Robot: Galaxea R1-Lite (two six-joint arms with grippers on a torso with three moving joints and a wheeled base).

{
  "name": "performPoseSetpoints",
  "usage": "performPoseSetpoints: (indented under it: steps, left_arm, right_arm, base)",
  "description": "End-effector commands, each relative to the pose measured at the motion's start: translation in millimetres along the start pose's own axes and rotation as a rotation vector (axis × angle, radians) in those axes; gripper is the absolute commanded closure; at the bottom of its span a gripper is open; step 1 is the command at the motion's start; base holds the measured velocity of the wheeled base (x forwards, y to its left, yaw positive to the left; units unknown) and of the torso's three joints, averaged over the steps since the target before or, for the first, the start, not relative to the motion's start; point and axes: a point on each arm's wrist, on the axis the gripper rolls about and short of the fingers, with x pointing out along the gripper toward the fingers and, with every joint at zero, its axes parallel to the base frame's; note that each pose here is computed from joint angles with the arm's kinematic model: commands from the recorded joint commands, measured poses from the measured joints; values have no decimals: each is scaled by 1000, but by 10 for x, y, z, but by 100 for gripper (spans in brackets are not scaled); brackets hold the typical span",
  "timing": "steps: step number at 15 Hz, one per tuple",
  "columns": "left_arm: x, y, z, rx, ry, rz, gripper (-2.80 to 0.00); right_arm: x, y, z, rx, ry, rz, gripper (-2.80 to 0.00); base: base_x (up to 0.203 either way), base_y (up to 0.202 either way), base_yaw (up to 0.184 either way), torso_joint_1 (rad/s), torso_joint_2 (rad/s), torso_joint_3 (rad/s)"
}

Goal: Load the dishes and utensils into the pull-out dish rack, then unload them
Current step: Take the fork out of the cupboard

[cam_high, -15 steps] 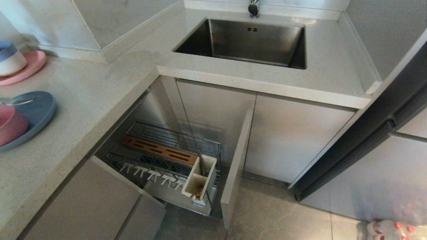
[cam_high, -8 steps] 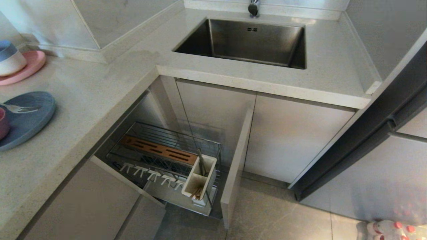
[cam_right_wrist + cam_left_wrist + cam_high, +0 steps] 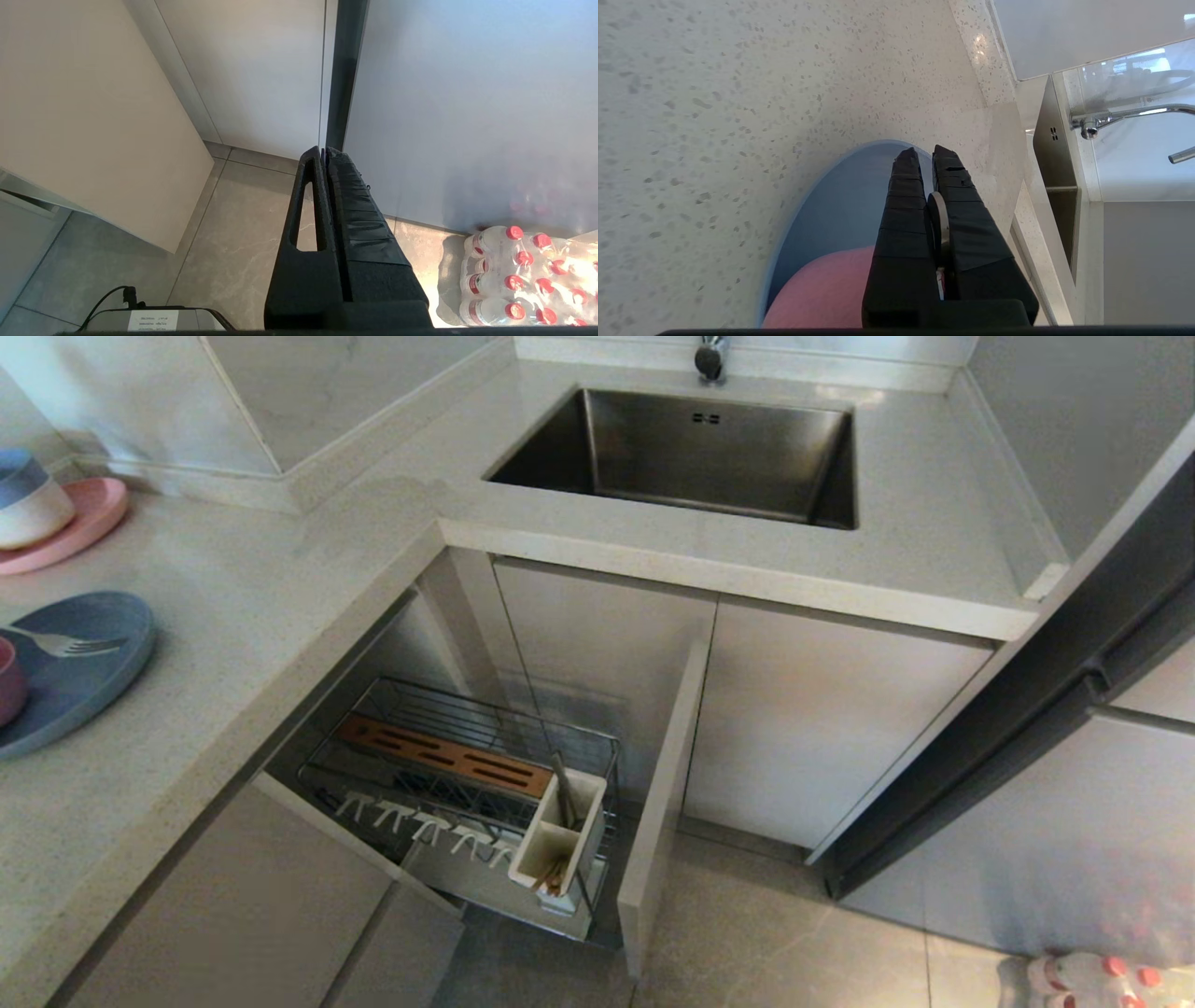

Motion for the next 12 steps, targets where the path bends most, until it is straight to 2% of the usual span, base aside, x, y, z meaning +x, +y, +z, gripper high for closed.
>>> performPoseSetpoints:
  steps: [1, 4, 5, 12]
  left_arm:
    - [12, 5, -5, -7, 6, -4, 0]
    - [11, -16, 0, -1, -2, 0, 0]
    - [10, -22, 1, 2, -9, 5, -274]
    - [-36, -132, 22, 26, -26, 3, -280]
  right_arm:
    - [0, 0, 0, 0, 0, 0, 0]
    - [1, 0, 1, 0, 1, 0, 0]
    - [0, 0, 0, 0, 0, 0, 0]
    - [1, 0, 1, 0, 1, 0, 0]
  base:
    - [0, 0, 0, 0, 0, 0]
    - [0, 0, 0, 0, 0, 0]
    - [0, 0, 0, 0, 0, 0]
    - [0, 0, 0, 0, 0, 0]
